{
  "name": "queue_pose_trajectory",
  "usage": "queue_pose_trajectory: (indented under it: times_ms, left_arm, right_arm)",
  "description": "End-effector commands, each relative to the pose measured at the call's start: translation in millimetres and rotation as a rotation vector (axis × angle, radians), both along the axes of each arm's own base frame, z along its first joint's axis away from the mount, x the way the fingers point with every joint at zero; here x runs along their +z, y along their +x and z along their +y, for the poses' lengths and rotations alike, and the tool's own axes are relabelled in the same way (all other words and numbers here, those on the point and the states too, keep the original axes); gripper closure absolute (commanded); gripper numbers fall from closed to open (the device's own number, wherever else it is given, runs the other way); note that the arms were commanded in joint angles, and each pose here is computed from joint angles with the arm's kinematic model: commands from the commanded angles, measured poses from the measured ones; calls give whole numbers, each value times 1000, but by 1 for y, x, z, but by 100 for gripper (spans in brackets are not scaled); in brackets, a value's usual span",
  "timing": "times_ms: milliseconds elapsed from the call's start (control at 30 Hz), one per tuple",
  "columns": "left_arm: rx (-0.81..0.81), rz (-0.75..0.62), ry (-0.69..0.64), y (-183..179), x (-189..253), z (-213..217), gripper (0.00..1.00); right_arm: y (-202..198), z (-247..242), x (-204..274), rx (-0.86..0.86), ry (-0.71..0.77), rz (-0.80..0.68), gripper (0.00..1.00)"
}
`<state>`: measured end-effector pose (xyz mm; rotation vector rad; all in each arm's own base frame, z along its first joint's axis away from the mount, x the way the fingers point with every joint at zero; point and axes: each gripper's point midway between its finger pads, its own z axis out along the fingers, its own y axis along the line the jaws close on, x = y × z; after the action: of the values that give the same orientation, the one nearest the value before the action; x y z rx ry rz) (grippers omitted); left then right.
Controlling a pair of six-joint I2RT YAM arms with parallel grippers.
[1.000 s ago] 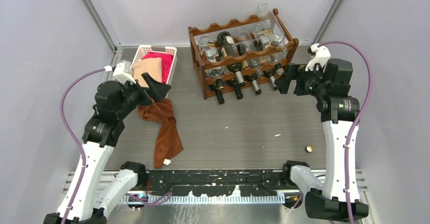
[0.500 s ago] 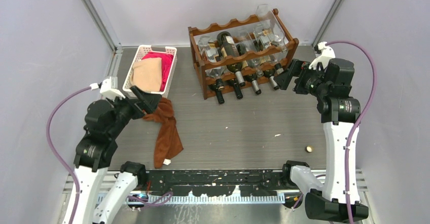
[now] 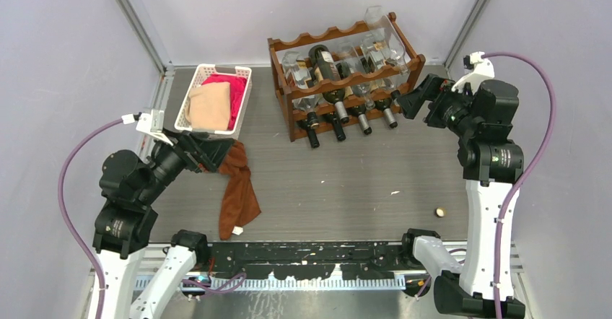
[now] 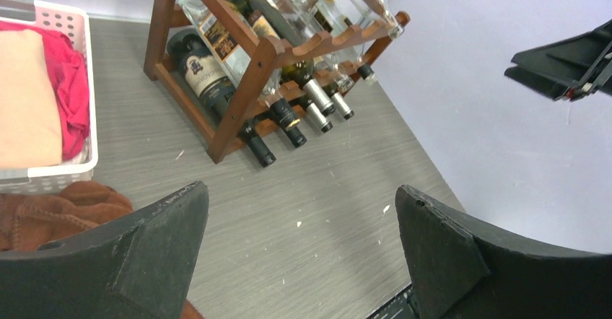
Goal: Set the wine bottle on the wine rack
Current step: Reset both arms
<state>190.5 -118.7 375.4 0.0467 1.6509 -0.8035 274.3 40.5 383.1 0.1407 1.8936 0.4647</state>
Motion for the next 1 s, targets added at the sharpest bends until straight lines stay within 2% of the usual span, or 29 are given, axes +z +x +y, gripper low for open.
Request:
queue_pose_trajectory:
  times_ms: [0,333,667,967]
  left_arm:
    - [-48,-2,34,-4,4,-5,0]
    - [-81,40,8,5,3,-13,0]
    - [-84,26,-79,1,7,-16,0]
    - [-84,55,-18,-9,-8,-12,0]
  right_arm:
    - [-4,-2,33,-24,-1,-102,0]
    - [-7,-8,44,-47,-34,-149,0]
    - [-6,8,34,10,60,-159,0]
    - [-1,-4,42,-55,45,-181,0]
